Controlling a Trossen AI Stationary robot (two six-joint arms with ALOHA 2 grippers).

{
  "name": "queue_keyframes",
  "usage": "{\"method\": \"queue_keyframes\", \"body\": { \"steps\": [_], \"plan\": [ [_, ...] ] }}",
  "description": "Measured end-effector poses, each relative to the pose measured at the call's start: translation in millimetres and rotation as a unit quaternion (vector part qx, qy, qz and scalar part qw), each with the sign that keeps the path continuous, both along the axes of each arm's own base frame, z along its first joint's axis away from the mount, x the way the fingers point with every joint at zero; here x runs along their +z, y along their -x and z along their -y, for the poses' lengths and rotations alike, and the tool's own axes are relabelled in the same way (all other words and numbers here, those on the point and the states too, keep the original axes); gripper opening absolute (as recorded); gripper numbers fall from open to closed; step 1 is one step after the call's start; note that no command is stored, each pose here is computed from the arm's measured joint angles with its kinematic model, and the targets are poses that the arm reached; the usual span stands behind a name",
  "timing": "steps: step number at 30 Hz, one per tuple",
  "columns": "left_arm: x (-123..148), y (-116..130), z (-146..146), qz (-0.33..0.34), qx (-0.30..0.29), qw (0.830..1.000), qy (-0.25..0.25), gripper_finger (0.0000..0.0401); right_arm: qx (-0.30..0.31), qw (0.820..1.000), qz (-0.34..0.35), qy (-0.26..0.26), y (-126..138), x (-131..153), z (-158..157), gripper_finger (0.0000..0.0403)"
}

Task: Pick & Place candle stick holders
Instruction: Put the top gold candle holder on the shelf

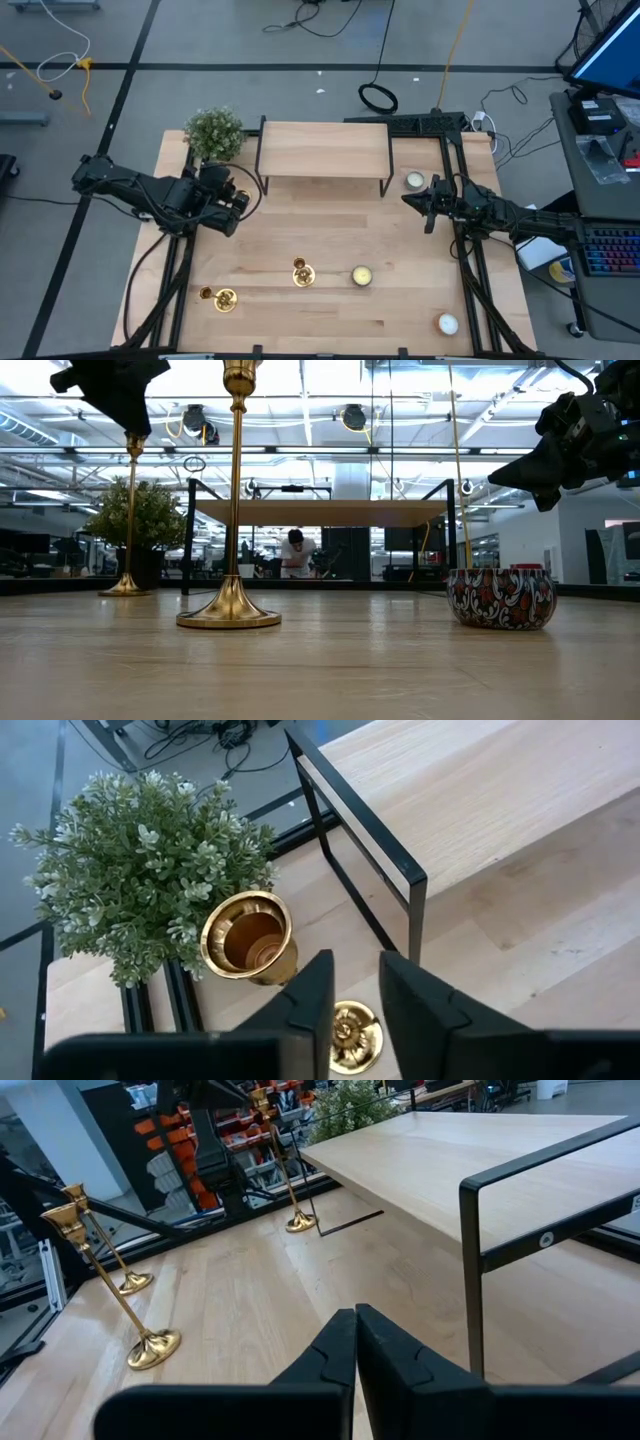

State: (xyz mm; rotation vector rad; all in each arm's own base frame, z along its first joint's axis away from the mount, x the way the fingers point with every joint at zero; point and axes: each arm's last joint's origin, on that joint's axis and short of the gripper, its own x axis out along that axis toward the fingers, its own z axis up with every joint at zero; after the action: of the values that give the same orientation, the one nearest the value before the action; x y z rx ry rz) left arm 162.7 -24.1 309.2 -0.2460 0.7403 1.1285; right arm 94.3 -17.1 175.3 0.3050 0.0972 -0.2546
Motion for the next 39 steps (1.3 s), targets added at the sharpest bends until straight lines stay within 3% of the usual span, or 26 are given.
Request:
{"method": "queue_keyframes", "body": {
  "steps": [13, 39],
  "plan": [
    [0.0, -1.6, 0.5, 0.008, -0.001, 1.0, 0.003, 0.0004, 0.0, 1.0, 0.0, 0.0, 0.0, -0.1, 0.0, 0.0004],
    [1.5, -0.6, 0.3, 0.019, 0.001, 1.0, 0.006, 0.0002, 0.0, 1.0, 0.0, 0.0, 0.0, -0.1, 0.0, 0.0004]
  ]
}}
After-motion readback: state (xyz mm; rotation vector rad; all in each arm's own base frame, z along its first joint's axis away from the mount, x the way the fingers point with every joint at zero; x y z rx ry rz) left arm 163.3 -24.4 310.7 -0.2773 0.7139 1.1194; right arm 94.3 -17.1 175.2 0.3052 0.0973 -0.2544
